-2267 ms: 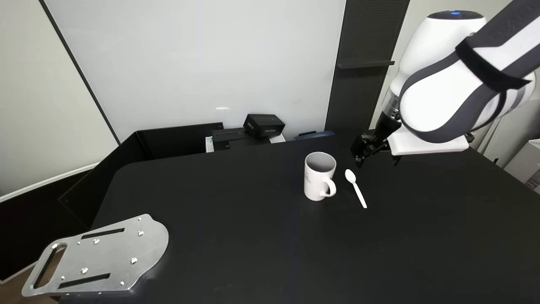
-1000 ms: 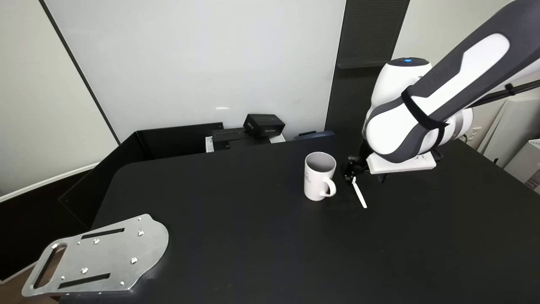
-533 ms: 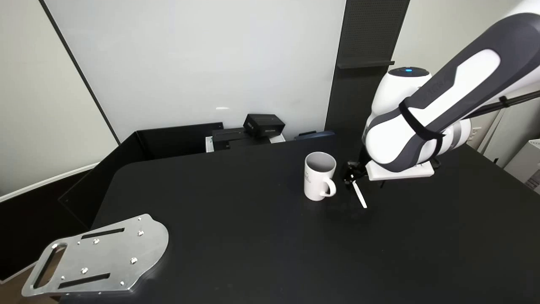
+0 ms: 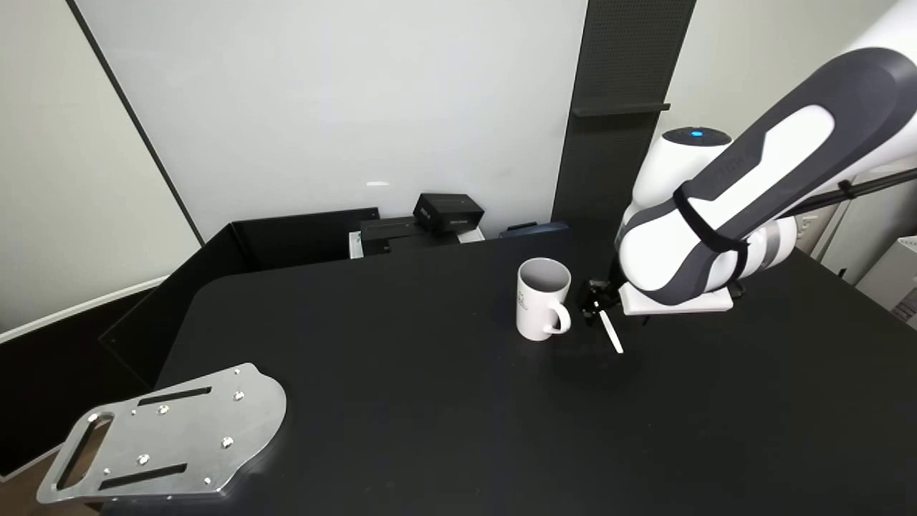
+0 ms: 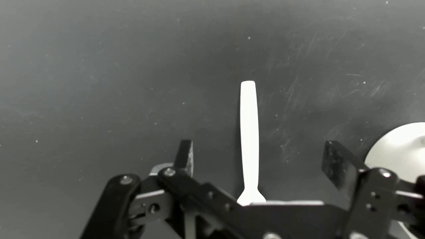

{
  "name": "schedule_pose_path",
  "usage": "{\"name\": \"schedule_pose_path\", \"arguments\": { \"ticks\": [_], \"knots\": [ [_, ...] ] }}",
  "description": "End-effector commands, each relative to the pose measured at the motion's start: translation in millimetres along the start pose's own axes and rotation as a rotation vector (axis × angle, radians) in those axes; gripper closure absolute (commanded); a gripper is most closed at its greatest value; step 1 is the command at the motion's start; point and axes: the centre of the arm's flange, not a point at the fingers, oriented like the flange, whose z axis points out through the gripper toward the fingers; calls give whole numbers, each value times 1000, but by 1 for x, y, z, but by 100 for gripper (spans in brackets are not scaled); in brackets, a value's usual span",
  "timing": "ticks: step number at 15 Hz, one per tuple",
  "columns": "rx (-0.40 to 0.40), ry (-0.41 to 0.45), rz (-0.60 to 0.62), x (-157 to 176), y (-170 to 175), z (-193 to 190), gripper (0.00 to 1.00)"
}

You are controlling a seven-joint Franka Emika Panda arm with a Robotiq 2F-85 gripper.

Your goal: Put the spoon in the mug

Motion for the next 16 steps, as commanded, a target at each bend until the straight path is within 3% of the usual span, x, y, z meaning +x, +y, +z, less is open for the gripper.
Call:
{"name": "schedule_pose_path", "arguments": {
  "ticks": [1,10,11,13,16],
  "knots": [
    [28,24,18,4,-2,8,0],
    [36,29,25,-2,-2,24,0],
    [36,30,25,-2,-1,25,25],
    [34,29,27,-2,0,28,31],
    [27,30,30,-1,0,30,55]
  ]
}}
